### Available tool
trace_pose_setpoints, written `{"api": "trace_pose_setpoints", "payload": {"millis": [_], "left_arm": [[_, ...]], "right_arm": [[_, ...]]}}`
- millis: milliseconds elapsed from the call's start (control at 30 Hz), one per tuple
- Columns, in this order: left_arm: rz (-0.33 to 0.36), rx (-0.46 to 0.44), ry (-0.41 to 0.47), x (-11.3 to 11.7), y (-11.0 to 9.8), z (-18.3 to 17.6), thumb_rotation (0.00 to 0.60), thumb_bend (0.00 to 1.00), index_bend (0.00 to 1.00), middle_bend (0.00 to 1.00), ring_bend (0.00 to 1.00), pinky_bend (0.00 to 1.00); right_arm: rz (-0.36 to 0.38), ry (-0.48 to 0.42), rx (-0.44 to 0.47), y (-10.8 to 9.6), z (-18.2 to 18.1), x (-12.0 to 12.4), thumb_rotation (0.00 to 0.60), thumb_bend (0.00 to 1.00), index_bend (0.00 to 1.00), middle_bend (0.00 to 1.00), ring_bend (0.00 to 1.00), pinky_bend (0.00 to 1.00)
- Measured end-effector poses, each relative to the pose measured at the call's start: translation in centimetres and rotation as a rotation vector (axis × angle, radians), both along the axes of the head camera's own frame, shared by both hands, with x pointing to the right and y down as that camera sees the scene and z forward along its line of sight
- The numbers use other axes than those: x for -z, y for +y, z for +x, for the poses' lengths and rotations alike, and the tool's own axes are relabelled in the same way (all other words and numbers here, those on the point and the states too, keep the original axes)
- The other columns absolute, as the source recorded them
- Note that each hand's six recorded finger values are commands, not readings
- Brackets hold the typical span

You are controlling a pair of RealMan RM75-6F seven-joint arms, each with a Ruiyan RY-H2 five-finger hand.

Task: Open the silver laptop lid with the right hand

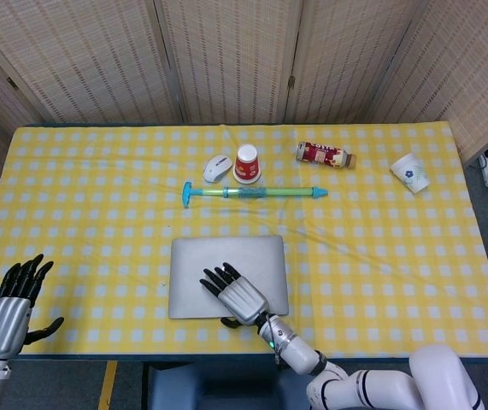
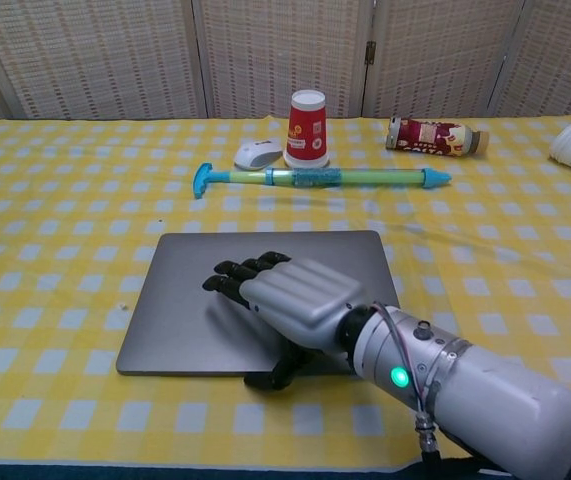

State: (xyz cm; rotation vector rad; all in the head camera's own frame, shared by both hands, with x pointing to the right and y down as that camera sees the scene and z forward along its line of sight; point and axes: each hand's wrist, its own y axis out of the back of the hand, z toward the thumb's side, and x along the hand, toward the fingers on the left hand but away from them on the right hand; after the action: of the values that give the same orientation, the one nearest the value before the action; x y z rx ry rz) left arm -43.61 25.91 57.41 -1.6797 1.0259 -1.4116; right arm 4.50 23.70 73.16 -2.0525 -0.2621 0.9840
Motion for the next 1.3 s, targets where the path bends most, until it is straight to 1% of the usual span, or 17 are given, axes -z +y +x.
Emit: {"api": "trace_pose_setpoints", "payload": {"millis": [367,533,633,800,900,1033,1167,1300], "left_arm": [[0.002,0.007,-0.001,0.0,-0.1,-0.2,0.600,0.21,0.01,0.01,0.00,0.00],[-0.002,0.006,-0.001,-0.2,-0.1,-0.2,0.600,0.21,0.01,0.01,0.00,0.00],[-0.006,0.008,-0.002,-0.3,-0.1,-0.2,0.600,0.21,0.01,0.01,0.00,0.00],[-0.008,0.009,0.000,-0.4,-0.1,-0.3,0.600,0.21,0.01,0.01,0.00,0.00],[-0.007,0.008,0.000,-0.5,-0.1,-0.2,0.600,0.21,0.01,0.01,0.00,0.00],[-0.010,0.008,0.005,-0.6,-0.2,-0.2,0.600,0.21,0.01,0.01,0.00,0.00],[-0.012,0.008,0.014,-0.7,-0.3,-0.1,0.600,0.21,0.01,0.01,0.00,0.00],[-0.019,-0.002,0.028,-0.9,-0.5,0.1,0.600,0.21,0.01,0.01,0.00,0.00]], "right_arm": [[0.026,0.014,-0.002,-0.6,0.2,0.2,0.468,0.36,0.00,0.00,0.00,0.00],[0.033,0.024,-0.007,-1.0,0.3,0.2,0.469,0.40,0.00,0.00,0.00,0.00],[0.038,0.030,-0.005,-1.1,0.3,0.0,0.471,0.44,0.00,0.00,0.00,0.00],[0.048,0.033,-0.006,-1.3,0.3,0.0,0.469,0.58,0.00,0.00,0.00,0.00],[0.061,0.034,-0.006,-1.5,0.3,0.1,0.470,0.61,0.00,0.00,0.00,0.00],[0.074,0.034,-0.007,-1.9,0.1,0.1,0.488,0.62,0.00,0.00,0.00,0.00],[0.102,0.038,-0.005,-2.3,-0.3,0.3,0.527,0.63,0.00,0.00,0.00,0.00],[0.140,0.046,-0.006,-3.3,-0.7,0.6,0.531,0.64,0.00,0.00,0.00,0.00]]}}
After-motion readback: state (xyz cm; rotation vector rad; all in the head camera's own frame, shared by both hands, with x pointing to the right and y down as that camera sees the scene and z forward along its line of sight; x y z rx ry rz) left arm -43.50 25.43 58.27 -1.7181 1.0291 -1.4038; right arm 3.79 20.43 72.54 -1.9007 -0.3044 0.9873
